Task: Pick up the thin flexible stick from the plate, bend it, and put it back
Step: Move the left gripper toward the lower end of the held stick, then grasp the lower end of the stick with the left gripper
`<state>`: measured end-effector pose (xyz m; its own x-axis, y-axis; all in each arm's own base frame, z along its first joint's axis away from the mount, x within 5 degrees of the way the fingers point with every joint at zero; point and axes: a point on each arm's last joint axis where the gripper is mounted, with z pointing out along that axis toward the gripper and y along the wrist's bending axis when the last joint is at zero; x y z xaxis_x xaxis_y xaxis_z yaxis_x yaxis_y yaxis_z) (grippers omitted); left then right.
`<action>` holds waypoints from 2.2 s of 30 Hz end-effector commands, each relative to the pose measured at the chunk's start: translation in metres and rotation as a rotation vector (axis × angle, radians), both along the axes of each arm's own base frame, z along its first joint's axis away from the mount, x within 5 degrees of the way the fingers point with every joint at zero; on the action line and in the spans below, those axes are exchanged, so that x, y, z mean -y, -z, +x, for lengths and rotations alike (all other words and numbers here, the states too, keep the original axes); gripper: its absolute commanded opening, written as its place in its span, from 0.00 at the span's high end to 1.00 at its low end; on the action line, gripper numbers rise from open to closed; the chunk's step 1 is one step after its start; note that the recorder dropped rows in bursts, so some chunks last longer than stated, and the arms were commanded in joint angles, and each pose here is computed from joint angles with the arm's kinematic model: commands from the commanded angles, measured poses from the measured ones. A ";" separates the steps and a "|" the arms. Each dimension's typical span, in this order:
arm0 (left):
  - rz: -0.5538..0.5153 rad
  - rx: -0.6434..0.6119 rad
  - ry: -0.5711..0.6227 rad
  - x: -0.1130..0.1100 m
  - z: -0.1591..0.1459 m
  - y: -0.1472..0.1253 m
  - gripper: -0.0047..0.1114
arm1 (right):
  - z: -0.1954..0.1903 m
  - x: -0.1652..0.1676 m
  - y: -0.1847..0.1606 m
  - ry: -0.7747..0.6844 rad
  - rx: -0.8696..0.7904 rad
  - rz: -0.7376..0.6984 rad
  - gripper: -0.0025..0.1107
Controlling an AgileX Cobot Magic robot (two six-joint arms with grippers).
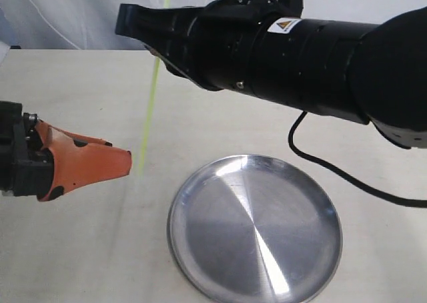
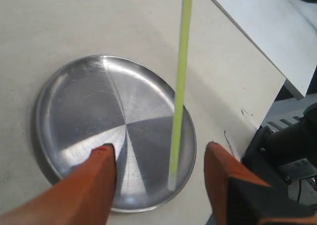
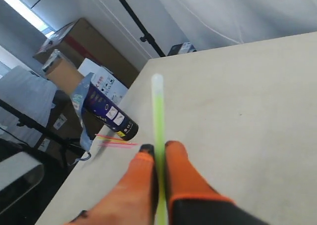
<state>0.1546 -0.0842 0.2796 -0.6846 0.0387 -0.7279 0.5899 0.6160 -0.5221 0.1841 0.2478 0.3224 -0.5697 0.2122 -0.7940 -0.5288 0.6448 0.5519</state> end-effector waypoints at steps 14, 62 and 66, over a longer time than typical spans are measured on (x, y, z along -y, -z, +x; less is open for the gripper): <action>-0.015 0.052 0.113 0.006 -0.004 -0.003 0.80 | -0.010 -0.016 -0.014 0.000 0.055 0.076 0.99; -0.044 0.204 0.110 0.007 0.003 -0.017 0.96 | 0.006 -0.041 0.035 -0.055 0.183 -0.167 0.99; -0.027 0.221 0.086 0.005 0.005 -0.017 0.96 | 0.006 -0.041 0.035 -0.054 0.184 -0.167 0.99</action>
<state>0.1540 -0.0898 0.2857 -0.5424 0.1343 -0.8293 0.7499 0.5224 -0.4059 0.1923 0.2863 0.2968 -0.3949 0.1126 -0.9118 -0.6264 0.6930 0.3568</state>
